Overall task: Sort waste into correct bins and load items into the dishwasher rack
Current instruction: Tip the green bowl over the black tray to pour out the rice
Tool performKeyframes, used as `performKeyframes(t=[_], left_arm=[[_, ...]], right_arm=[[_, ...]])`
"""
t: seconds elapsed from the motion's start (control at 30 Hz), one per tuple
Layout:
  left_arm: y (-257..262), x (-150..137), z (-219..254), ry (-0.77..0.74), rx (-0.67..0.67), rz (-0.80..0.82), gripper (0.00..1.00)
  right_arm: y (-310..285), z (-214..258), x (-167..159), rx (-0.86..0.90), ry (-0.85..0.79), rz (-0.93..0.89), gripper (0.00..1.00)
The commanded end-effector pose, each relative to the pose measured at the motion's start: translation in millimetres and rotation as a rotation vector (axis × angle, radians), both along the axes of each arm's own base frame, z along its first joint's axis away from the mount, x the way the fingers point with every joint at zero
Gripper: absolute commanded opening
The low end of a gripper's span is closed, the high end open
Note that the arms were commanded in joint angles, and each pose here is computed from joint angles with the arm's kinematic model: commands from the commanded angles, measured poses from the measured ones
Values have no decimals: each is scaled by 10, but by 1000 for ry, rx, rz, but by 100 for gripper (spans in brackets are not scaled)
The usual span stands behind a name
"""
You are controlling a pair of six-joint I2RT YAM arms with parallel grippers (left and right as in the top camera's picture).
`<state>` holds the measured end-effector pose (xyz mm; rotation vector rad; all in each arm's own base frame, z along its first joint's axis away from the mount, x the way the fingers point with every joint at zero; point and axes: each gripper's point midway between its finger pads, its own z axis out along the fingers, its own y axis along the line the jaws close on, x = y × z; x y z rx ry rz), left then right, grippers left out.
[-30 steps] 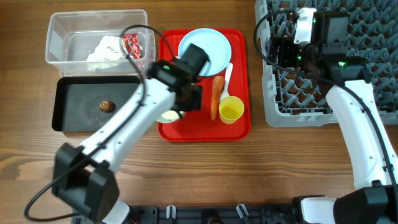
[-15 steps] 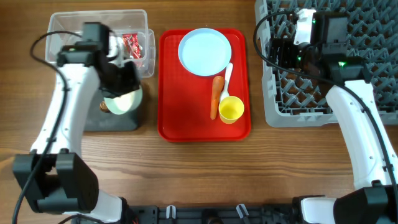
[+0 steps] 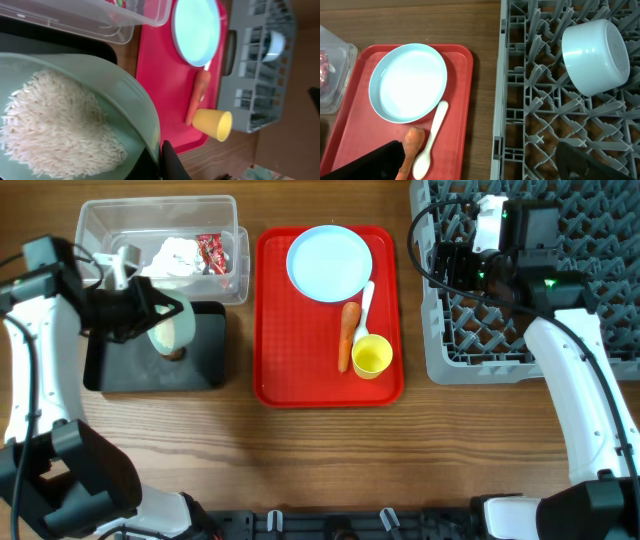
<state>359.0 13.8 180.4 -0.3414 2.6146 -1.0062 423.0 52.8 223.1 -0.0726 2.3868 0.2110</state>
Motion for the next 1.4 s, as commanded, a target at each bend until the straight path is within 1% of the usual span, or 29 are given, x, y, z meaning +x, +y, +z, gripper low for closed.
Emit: performKeyframes(t=[0.0,0.07,0.27,0.4,0.53,0.77,0.97,1.13,1.27,1.37], left_arm=[[45,-103,18,-65,-98,-9,4],[141,-148,-108,-65,-129,16,4],[252,-178,-240,-110,-236,45,4],[312,-150,-257,-160,-297,44,4],[402,-133,-368,-154,-319,64,4],[469,-48,-328,-262,-431,69,4],[560,-46,-353,-272,-434,92,4],[667,-56,-273,-341,-445,108,4],[739,-70,-255,-351,-451,130,4],[830,-109,-176,-363,-498,177,4]], right_arm=[[-33,116,-12,-18,-32,-5,99],[-33,111,-16,-18,-29,-5,99],[-32,116,-9,-18,-33,-5,99],[-33,108,-18,-18,-28,-5,100],[-35,79,-47,-19,-12,-5,100],[-36,70,-57,-20,-6,-5,100],[-37,51,-76,-21,5,-5,99],[-41,15,-116,-23,27,-4,100],[-41,12,-120,-22,29,-4,100],[-44,-21,-157,-24,49,-4,100]])
